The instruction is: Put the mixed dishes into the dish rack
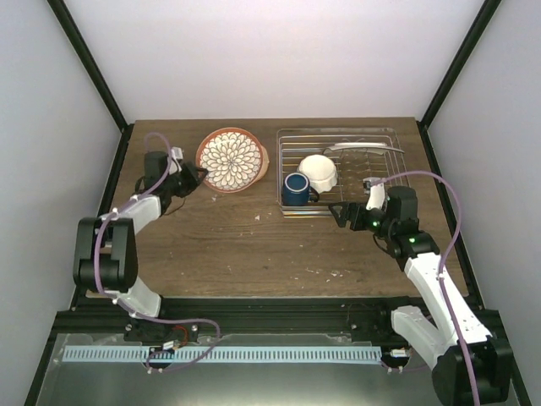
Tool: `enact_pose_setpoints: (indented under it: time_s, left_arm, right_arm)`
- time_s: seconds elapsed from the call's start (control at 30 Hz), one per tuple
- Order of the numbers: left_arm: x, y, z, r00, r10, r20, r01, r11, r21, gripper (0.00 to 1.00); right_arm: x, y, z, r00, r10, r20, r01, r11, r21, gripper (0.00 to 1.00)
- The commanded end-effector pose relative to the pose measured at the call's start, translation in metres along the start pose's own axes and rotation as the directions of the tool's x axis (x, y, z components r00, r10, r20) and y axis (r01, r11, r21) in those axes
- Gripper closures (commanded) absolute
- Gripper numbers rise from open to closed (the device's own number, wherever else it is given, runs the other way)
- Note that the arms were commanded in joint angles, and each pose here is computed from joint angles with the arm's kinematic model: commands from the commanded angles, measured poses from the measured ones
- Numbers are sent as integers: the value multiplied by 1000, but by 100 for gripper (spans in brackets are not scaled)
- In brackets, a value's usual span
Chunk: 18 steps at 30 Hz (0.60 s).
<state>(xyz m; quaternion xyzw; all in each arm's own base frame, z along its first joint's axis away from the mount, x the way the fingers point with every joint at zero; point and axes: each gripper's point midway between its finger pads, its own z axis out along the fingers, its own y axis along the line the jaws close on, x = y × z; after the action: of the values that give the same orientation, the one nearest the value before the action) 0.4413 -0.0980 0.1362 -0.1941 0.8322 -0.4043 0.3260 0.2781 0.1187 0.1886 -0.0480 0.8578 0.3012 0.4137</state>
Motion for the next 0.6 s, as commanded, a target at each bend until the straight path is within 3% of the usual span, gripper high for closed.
enact_pose_setpoints:
  time_s: [0.0,0.27,0.57]
  left_arm:
    - [0,-67,-28,981,169,94,-181,973,145,100]
    - [67,-103,-64,965,258,57,-264,945,191,100]
    - [111,-105,-103,954,300,6,-295,934,202,100]
  right_arm:
    - [-5,21,0,1000,14,13,-12,994,-107,8]
    - [-5,49,3,1000,14,7,-13,981,-193,8]
    - [4,82,28,999,-8,-31,0,967,-253,8]
